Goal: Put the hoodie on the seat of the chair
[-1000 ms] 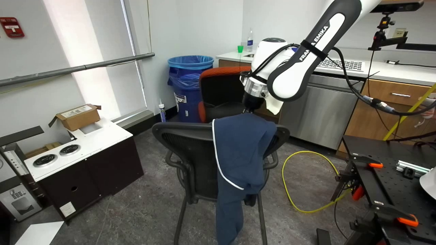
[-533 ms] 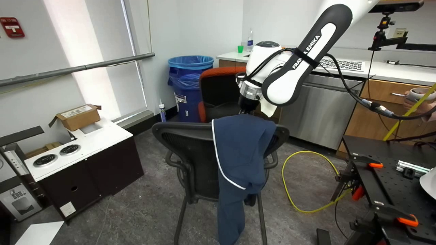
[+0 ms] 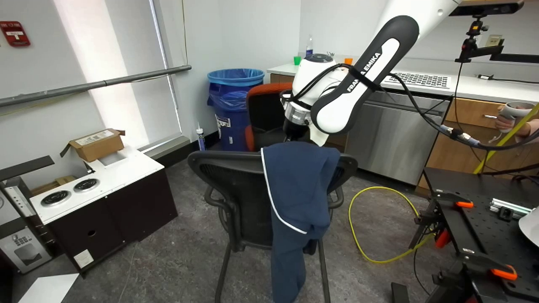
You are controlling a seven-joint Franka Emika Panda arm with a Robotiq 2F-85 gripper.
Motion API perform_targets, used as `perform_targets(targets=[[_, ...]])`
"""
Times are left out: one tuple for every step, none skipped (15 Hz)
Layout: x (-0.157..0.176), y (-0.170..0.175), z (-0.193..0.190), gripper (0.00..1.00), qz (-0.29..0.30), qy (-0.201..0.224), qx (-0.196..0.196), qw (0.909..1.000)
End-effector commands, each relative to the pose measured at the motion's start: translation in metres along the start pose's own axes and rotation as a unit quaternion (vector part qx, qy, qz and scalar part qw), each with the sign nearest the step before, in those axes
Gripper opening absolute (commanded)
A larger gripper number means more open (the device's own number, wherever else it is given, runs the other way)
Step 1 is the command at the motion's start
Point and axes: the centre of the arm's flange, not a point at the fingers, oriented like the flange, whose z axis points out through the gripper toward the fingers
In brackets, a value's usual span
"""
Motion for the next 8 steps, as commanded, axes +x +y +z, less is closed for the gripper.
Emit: perform_targets(targets=[[0.021,-0.022,0.008,1.0,-0.003,0.004,-0.004,1.0],[0.022,-0.024,0.01,1.0,-0.005,0.004,-0.004,1.0],[0.023,-0.026,0.011,1.0,-0.007,0.003,-0.004,1.0],[0.023,-0.028,0.013,1.0,-0.008,0.001,-0.003,1.0],[0.023,-0.029,0.014,1.0,-0.008,-0.001,-0.003,1.0],[0.023,-0.03,0.015,1.0,-0.008,-0.003,-0.003,1.0],[0.023,-0.031,0.017,1.0,-0.008,-0.005,-0.004,0.9999],[0.023,-0.031,0.019,1.0,-0.008,-0.007,-0.005,0.9999]])
